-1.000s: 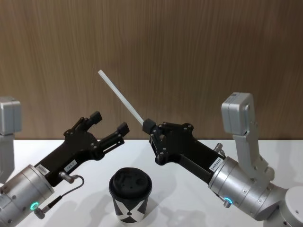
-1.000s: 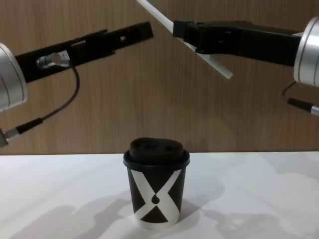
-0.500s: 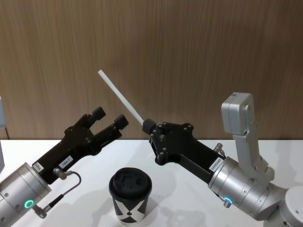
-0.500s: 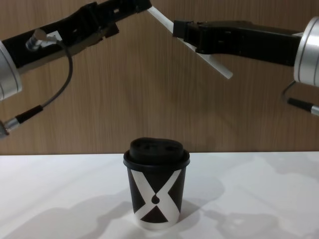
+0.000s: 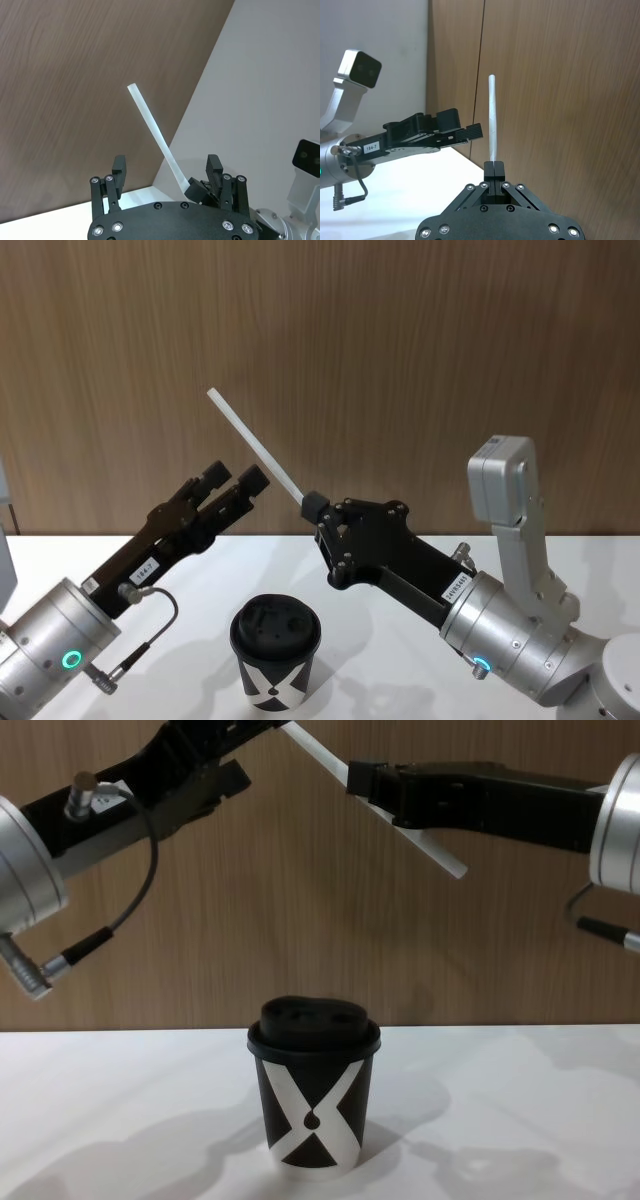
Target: Pick up the straw with one hand, pass it to the other hand, and insert it into the cup.
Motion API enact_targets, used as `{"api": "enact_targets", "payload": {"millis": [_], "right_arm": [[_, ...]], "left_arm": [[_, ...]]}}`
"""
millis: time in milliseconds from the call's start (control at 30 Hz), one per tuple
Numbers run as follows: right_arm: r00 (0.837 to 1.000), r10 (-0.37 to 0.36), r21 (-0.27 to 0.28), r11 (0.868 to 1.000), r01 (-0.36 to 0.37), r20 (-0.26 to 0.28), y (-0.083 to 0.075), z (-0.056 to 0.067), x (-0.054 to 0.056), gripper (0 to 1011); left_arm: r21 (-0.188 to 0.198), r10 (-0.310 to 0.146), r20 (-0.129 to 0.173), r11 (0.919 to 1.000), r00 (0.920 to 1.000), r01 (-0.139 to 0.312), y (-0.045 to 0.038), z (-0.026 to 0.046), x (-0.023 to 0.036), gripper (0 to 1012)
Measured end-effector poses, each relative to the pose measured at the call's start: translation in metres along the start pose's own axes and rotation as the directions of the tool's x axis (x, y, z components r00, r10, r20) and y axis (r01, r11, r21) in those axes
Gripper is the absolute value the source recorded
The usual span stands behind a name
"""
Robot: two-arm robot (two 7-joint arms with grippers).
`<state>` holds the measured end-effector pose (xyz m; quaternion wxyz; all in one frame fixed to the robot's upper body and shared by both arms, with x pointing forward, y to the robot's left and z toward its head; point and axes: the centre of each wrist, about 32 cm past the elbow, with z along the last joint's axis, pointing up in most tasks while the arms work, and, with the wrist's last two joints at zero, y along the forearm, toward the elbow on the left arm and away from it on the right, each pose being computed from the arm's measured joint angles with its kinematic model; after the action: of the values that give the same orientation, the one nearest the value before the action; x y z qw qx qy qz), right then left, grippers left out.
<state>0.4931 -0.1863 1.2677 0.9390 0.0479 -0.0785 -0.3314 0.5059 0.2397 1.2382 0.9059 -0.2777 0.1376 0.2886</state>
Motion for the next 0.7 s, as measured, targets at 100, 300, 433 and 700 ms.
{"api": "enact_targets", "payload": {"millis": [100,300,433,700], "right_arm": [[1.0,0.0,0.0,1.0,0.0,0.0,0.0,0.0,0.0,2],[1.0,0.0,0.0,1.0,0.0,0.0,0.0,0.0,0.0,2],[1.0,0.0,0.0,1.0,0.0,0.0,0.0,0.0,0.0,2],[1.0,0.0,0.0,1.0,0.0,0.0,0.0,0.0,0.0,2]], "left_arm": [[-0.005,-0.004,-0.021,1.0,0.9998,0.004,-0.0023,-0.002,0.0026,1003],[-0.014,-0.019,-0.054,0.9997,0.9983,0.018,-0.0084,-0.0048,0.007,1003],[-0.015,-0.033,-0.07,0.9994,0.997,0.032,-0.013,-0.0064,0.0093,1002],[-0.017,-0.06,-0.091,0.9981,0.9941,0.059,-0.0234,-0.0087,0.0131,1003]]}}
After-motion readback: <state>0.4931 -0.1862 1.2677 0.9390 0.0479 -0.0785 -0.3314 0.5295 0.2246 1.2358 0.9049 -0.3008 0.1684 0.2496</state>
